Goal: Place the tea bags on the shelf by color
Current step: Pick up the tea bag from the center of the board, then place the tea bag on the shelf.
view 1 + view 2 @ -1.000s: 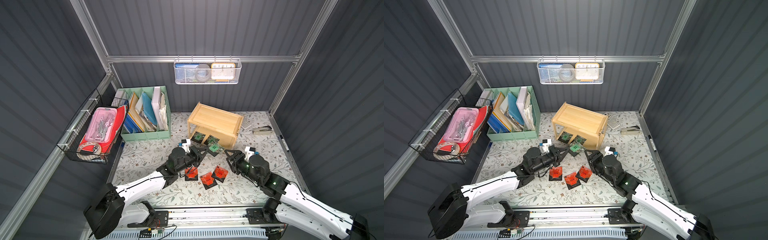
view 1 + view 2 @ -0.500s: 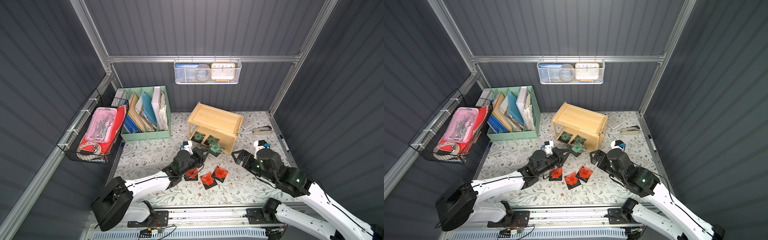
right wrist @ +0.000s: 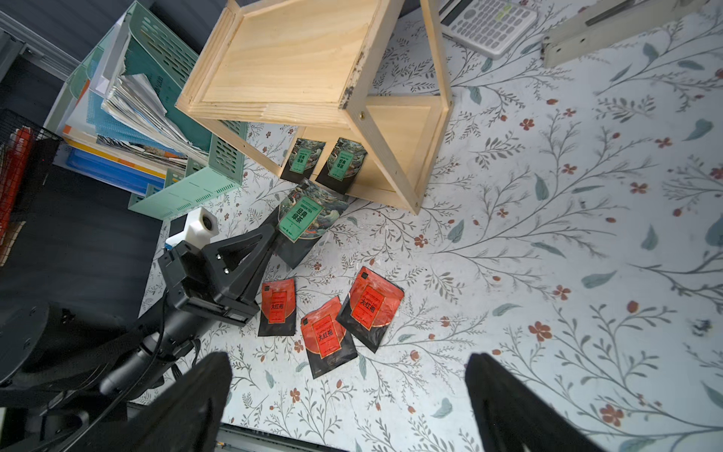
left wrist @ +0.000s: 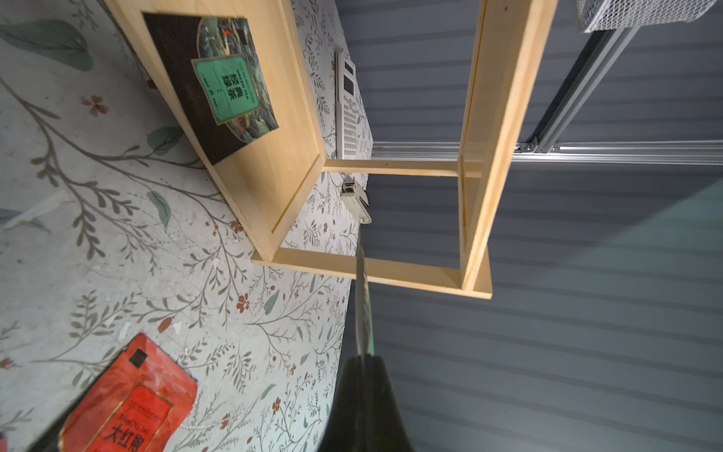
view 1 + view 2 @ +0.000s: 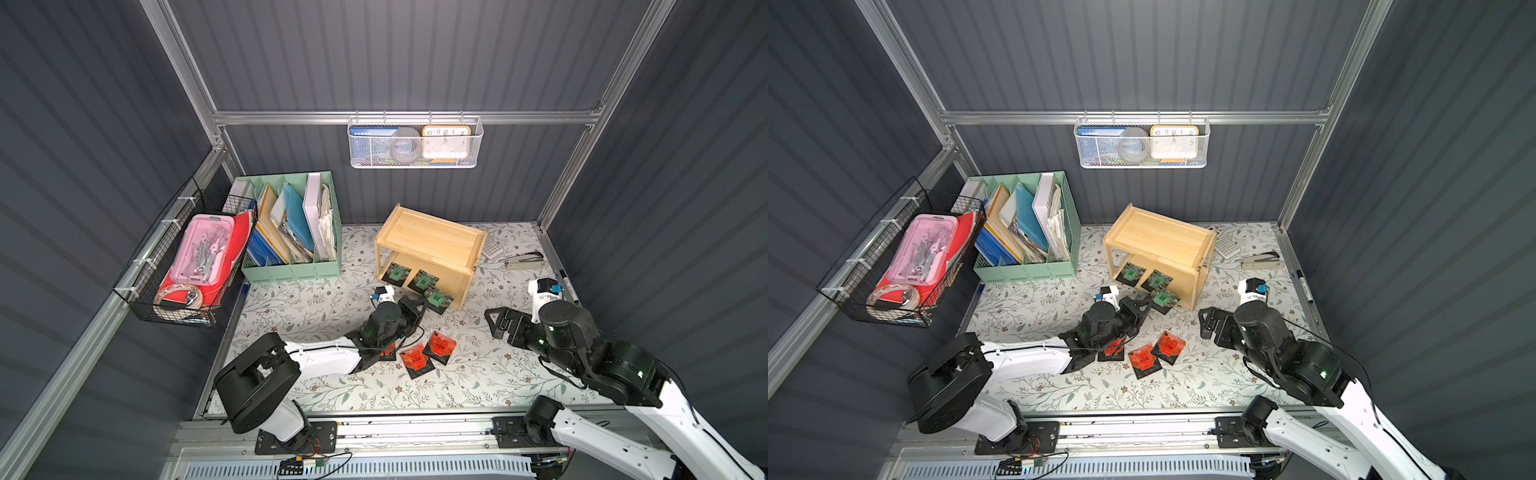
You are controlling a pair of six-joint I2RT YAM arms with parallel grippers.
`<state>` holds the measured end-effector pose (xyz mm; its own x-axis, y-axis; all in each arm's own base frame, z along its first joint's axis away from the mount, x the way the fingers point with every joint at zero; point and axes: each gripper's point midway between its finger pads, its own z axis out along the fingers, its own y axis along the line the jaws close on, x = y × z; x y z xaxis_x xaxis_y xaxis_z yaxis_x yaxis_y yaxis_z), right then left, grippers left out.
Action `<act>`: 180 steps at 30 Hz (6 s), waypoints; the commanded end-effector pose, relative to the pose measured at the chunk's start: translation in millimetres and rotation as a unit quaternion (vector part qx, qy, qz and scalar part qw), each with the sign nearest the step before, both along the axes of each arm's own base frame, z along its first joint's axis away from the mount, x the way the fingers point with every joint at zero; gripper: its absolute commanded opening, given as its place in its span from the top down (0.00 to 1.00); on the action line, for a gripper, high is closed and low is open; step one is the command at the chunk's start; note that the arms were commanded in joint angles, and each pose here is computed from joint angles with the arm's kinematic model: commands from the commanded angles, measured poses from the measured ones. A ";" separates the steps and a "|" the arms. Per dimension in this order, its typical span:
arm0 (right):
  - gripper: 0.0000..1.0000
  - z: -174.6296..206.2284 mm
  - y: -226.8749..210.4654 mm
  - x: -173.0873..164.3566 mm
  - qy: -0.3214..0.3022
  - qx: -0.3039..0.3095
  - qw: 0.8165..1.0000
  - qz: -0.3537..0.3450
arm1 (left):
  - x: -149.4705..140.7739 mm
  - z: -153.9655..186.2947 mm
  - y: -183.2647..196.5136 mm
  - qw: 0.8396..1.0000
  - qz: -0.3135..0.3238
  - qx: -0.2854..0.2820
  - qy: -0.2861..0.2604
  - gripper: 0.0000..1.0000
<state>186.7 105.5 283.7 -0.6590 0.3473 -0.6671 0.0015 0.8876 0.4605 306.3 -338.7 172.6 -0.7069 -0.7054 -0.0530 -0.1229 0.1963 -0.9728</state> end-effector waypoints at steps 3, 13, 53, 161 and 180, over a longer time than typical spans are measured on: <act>0.01 10.2 -14.7 -5.8 -0.024 -0.023 0.999 0.000 | 13.7 8.4 -5.9 1.000 0.024 -0.006 -0.016 1.00; 0.01 12.7 -19.7 -10.5 -0.025 -0.042 0.999 0.009 | 30.3 -7.5 -24.9 1.000 0.023 0.008 -0.013 1.00; 0.01 32.8 -34.3 -15.8 -0.086 -0.132 0.986 0.059 | 98.9 -74.8 -74.5 0.996 0.044 0.062 0.038 1.00; 0.01 26.8 -42.3 -21.3 -0.089 -0.138 0.985 0.056 | 87.9 -101.6 -51.6 0.985 0.094 0.096 0.104 0.46; 0.01 26.6 -42.0 -20.6 -0.090 -0.138 0.985 0.055 | 88.0 -81.9 -46.3 0.987 0.097 0.095 0.086 0.43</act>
<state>165.1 64.5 310.8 -0.5532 0.0623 -0.8307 -0.1673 0.9686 0.1841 395.7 -390.8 77.7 -0.5738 -0.8167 -0.0615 -0.3570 0.3171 -0.8786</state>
